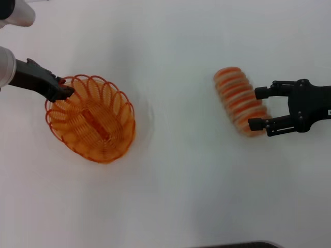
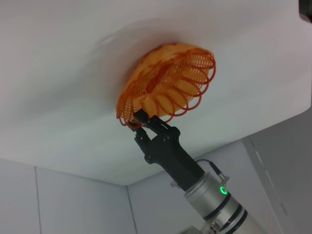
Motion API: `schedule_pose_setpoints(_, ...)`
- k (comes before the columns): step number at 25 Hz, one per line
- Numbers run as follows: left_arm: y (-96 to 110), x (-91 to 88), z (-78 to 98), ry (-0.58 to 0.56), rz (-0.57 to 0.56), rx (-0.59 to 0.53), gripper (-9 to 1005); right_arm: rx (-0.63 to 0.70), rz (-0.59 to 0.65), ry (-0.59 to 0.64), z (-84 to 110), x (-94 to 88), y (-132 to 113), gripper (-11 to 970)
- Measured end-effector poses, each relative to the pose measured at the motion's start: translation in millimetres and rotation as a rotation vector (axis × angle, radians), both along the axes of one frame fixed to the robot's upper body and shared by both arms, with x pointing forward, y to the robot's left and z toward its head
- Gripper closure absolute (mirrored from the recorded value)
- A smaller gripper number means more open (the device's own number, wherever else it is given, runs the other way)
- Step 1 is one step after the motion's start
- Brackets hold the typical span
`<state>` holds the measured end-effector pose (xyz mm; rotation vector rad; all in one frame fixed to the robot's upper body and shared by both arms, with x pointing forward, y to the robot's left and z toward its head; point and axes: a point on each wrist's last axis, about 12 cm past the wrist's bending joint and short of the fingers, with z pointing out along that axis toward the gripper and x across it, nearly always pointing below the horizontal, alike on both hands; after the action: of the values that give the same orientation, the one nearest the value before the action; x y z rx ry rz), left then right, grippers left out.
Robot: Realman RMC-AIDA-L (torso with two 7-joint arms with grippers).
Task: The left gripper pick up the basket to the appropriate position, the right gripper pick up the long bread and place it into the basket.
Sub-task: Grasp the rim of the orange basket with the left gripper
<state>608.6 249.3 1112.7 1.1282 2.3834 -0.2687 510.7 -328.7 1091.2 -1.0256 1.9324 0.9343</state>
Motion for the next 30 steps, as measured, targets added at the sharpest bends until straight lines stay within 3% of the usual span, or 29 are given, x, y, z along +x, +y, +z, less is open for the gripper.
schedule_pose_setpoints(6, -4.5, 1.6, 1.3, 0.009, -0.008, 0.021, 623, 0.001, 0.0, -0.007, 2.0, 1.9, -0.3, 13)
schedule_pose_setpoints(8, -6.0, 1.2, 1.6, 0.014, -0.013, 0.017, 825, -0.001, 0.001, -0.011, 2.2, 2.3, -0.5, 13)
schedule_pose_setpoints(16, -11.0, -1.0, 14.6, 0.073, 0.042, -0.038, 876, -0.003, -0.014, -0.022, 3.3, 3.4, -3.8, 13)
schedule_pose_setpoints(23, -10.1, -1.3, 28.1, 0.164, 0.162, -0.081, 903, -0.001, -0.026, -0.021, 3.7, 4.1, -4.8, 13)
schedule_pose_setpoints(25, -0.7, -2.7, 38.1, 0.219, 0.282, -0.113, 913, 0.004, -0.043, -0.024, 4.1, 4.7, -6.4, 13)
schedule_pose_setpoints(30, 13.5, -12.6, 45.0, 0.365, 0.408, -0.204, 920, 0.032, -0.108, -0.04, 8.2, 7.6, -13.8, 13)
